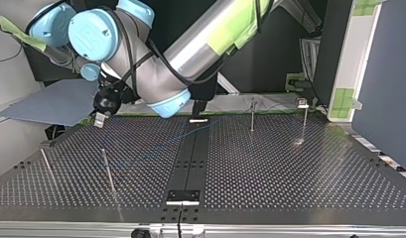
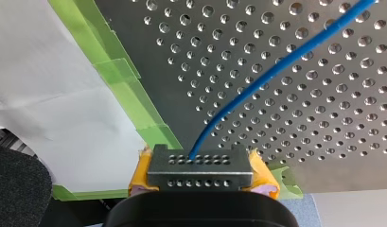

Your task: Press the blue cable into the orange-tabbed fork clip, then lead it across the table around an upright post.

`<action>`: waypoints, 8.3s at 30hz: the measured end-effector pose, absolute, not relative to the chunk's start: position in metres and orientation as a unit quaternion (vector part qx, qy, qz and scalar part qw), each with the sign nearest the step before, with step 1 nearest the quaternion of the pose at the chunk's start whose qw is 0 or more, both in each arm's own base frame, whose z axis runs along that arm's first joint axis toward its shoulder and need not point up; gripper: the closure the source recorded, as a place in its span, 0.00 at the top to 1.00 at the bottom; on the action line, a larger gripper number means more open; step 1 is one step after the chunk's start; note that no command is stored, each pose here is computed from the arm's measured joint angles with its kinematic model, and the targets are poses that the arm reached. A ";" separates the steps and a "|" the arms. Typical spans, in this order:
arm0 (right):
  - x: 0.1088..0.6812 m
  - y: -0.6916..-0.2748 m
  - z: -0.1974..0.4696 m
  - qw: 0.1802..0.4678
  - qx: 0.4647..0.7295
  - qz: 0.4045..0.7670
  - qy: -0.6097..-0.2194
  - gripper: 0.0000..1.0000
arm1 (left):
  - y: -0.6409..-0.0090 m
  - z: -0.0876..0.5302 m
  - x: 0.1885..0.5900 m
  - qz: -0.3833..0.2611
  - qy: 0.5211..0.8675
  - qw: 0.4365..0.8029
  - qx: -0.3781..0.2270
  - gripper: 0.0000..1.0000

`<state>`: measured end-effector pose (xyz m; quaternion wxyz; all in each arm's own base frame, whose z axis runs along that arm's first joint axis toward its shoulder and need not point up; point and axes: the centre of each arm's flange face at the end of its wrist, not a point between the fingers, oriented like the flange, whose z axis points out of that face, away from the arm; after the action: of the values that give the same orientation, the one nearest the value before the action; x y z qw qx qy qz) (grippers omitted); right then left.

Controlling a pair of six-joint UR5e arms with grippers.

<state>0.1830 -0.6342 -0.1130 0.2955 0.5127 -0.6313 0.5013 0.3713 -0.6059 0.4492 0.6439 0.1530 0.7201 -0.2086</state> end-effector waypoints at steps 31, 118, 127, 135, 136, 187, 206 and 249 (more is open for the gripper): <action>0.182 -0.635 -0.113 0.296 0.515 0.501 -0.630 0.00 | -0.570 0.447 0.391 -0.160 0.743 0.649 -0.003 0.99; 0.182 -0.635 -0.111 0.294 0.527 0.499 -0.622 0.00 | -0.572 0.311 0.287 -0.262 0.718 0.640 0.079 0.99; 0.182 -0.635 -0.111 0.296 0.530 0.496 -0.620 0.00 | -0.561 0.280 0.280 -0.255 0.717 0.643 0.086 0.99; 0.182 -0.634 -0.111 0.297 0.532 0.495 -0.620 0.00 | -0.550 0.252 0.272 -0.254 0.717 0.643 0.088 0.99; 0.182 -0.634 -0.111 0.297 0.532 0.495 -0.619 0.00 | -0.548 0.248 0.271 -0.254 0.717 0.643 0.088 0.99; 0.183 -0.634 -0.111 0.305 0.543 0.489 -0.611 0.00 | -0.427 0.102 0.188 -0.253 0.717 0.643 0.088 0.99; 0.181 -0.635 -0.110 0.306 0.542 0.490 -0.611 0.00 | -0.411 0.092 0.176 -0.253 0.717 0.643 0.088 0.99; 0.181 -0.635 -0.110 0.306 0.542 0.490 -0.611 0.00 | -0.411 0.092 0.176 -0.253 0.717 0.643 0.088 0.99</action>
<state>0.1814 -0.6351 -0.1104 0.3056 0.5422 -0.6107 0.4896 0.1764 -0.4111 0.0917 0.6434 0.0884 0.7169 -0.2533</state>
